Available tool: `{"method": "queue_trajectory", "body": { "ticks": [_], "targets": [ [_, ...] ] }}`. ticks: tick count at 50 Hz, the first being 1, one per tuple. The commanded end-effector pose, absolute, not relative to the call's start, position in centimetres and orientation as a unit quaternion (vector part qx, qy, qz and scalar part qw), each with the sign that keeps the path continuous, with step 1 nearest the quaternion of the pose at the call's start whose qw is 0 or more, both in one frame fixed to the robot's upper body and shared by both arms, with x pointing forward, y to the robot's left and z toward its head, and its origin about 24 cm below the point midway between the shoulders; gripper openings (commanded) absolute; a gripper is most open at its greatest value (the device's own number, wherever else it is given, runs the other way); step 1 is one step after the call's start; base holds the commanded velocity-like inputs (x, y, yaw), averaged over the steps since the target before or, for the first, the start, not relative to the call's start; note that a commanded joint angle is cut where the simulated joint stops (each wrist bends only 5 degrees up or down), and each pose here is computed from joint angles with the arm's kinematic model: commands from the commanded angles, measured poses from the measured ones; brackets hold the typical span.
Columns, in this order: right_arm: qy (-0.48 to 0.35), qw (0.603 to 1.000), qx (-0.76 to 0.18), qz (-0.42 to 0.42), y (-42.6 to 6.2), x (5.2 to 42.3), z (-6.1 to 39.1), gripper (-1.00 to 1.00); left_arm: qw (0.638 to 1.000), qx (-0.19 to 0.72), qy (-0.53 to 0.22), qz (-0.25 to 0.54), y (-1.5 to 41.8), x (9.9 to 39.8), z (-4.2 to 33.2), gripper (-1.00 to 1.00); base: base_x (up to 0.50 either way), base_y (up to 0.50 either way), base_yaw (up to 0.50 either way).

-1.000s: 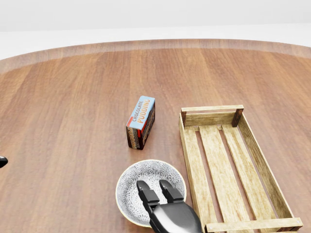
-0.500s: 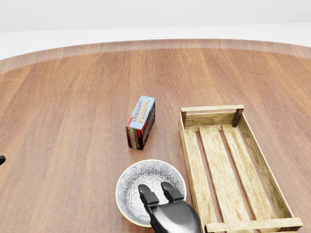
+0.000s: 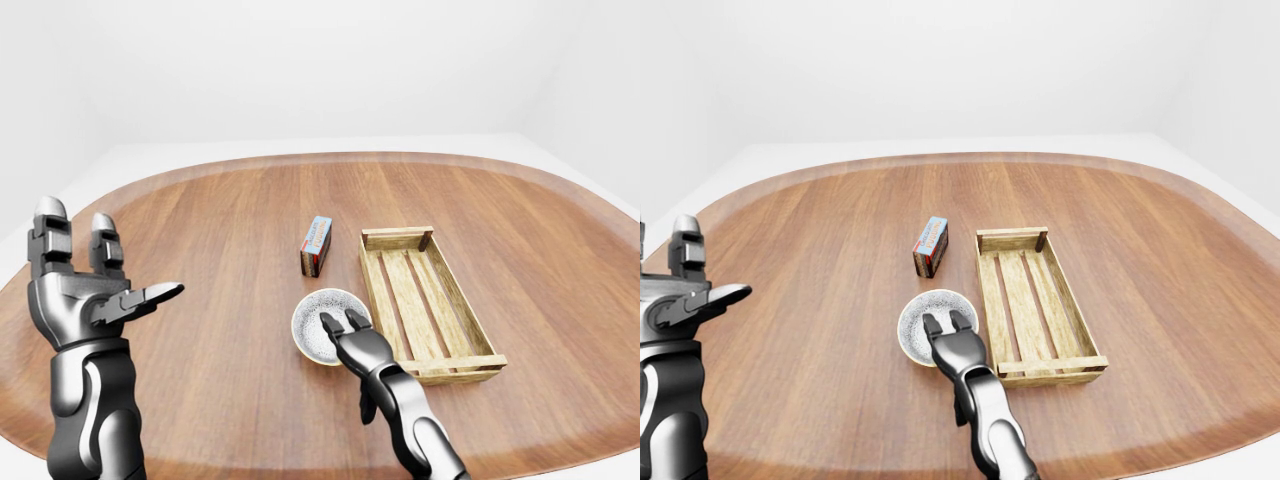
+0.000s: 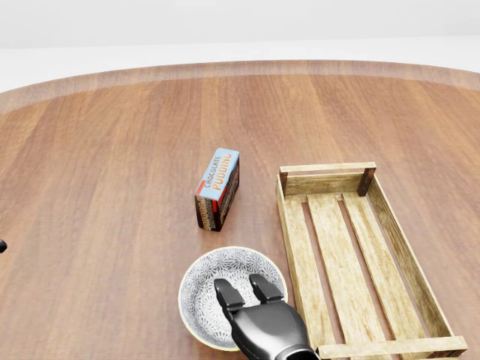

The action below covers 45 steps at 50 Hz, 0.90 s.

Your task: Pick up the bowl on the left and put it in the tray.

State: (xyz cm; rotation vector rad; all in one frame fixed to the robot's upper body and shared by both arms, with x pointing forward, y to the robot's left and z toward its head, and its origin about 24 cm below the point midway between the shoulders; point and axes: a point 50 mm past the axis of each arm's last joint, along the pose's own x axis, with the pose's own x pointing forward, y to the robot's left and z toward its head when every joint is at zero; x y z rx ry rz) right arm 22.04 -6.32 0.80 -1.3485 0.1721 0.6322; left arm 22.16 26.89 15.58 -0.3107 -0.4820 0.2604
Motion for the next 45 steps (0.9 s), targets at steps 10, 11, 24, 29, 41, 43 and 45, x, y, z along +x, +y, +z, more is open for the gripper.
{"method": "queue_trajectory", "body": {
  "ticks": [10, 11, 24, 29, 41, 43, 45],
  "targets": [
    [0.083, 0.729, -0.613, 0.292, -5.8, 22.4, 0.0, 1.00, 0.952, -0.155, -0.230, 0.128, 27.0, 22.2, 15.2, 1.00, 0.00, 0.00, 0.00],
    [0.083, 0.729, -0.613, 0.292, -5.8, 22.5, -0.1, 1.00, 0.952, -0.155, -0.230, 0.128, 27.0, 22.2, 15.2, 1.00, 0.00, 0.00, 0.00],
    [0.090, 0.730, -0.609, 0.299, -5.5, 22.5, -1.0, 1.00, 0.952, -0.156, -0.229, 0.128, 27.0, 22.2, 15.2, 1.00, 0.00, 0.00, 0.00],
    [0.093, 0.729, -0.608, 0.301, -5.5, 22.4, -1.3, 1.00, 0.952, -0.155, -0.229, 0.128, 26.9, 22.2, 15.2, 1.00, 0.00, 0.00, 0.00],
    [0.094, 0.725, -0.610, 0.305, -5.3, 22.6, -1.4, 1.00, 0.953, -0.155, -0.229, 0.127, 26.9, 22.2, 15.2, 1.00, 0.00, 0.00, 0.00],
    [0.096, 0.725, -0.610, 0.305, -5.3, 22.7, -1.5, 1.00, 0.952, -0.155, -0.230, 0.127, 26.9, 22.2, 15.2, 1.00, 0.00, 0.00, 0.00],
    [0.098, 0.724, -0.611, 0.305, -5.4, 22.8, -1.6, 1.00, 0.952, -0.155, -0.231, 0.128, 26.9, 22.2, 15.2, 1.00, 0.00, 0.00, 0.00]
  ]
}}
